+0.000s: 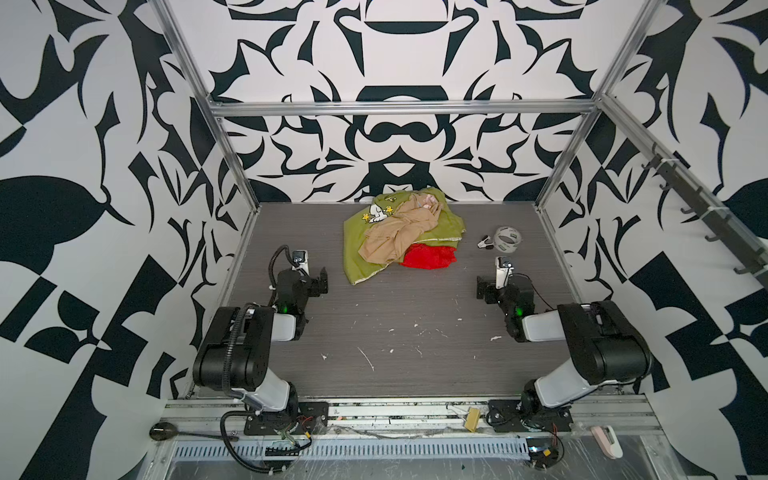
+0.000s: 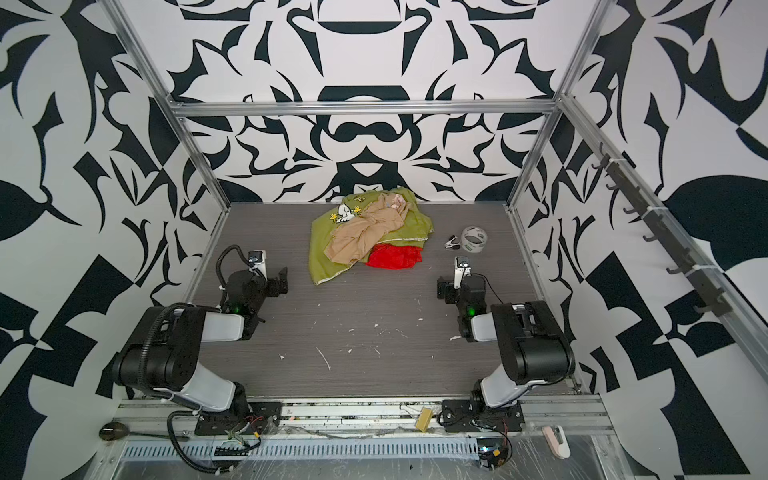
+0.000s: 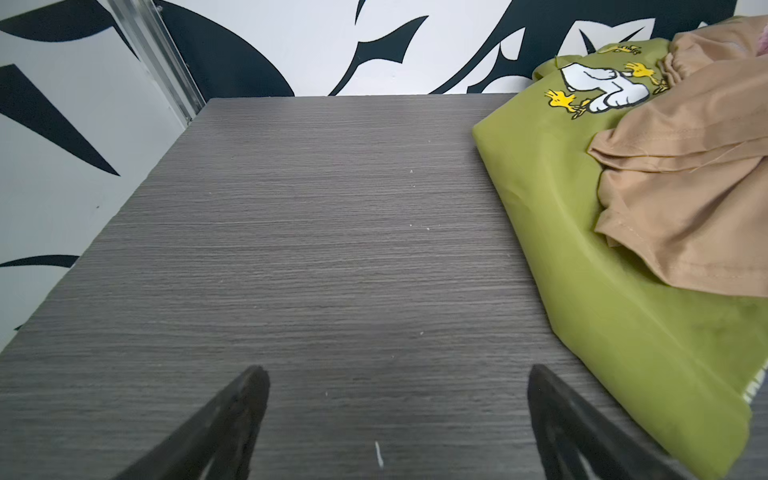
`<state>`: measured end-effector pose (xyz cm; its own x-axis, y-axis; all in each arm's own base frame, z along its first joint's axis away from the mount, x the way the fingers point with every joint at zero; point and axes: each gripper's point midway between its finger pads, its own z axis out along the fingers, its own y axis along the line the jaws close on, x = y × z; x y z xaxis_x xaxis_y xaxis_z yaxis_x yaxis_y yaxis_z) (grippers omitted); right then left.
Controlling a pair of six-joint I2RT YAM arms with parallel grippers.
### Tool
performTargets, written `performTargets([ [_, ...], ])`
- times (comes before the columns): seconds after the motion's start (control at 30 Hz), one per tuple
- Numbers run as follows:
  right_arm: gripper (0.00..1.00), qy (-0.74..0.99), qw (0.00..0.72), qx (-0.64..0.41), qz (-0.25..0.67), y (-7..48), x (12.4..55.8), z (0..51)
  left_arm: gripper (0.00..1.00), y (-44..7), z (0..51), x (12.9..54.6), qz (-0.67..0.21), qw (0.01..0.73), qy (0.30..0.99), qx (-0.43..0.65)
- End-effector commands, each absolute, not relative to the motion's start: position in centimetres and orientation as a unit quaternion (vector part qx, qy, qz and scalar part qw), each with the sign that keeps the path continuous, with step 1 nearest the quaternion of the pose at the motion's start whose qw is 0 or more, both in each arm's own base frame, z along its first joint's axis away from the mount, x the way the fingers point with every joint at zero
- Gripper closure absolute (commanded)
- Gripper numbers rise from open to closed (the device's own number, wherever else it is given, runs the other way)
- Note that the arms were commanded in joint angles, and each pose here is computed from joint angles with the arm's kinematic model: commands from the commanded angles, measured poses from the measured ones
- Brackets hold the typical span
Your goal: Pick out a specific cloth from the pile
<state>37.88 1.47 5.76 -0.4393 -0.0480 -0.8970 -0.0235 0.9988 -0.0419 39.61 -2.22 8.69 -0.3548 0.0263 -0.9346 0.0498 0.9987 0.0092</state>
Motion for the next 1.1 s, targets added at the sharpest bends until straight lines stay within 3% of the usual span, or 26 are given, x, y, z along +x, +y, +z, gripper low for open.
performTargets([
  [0.0, 0.01, 0.831, 0.555, -0.018, 0.001, 1.67, 38.92, 7.76, 0.01, -2.29, 8.61, 39.41, -0.013, 0.569, 0.822, 0.027],
  [1.07, 0.01, 0.829, 0.558, -0.016, 0.004, 1.52, 38.78, 7.86, 0.01, -2.29, 8.62, 39.42, -0.013, 0.57, 0.821, 0.027],
])
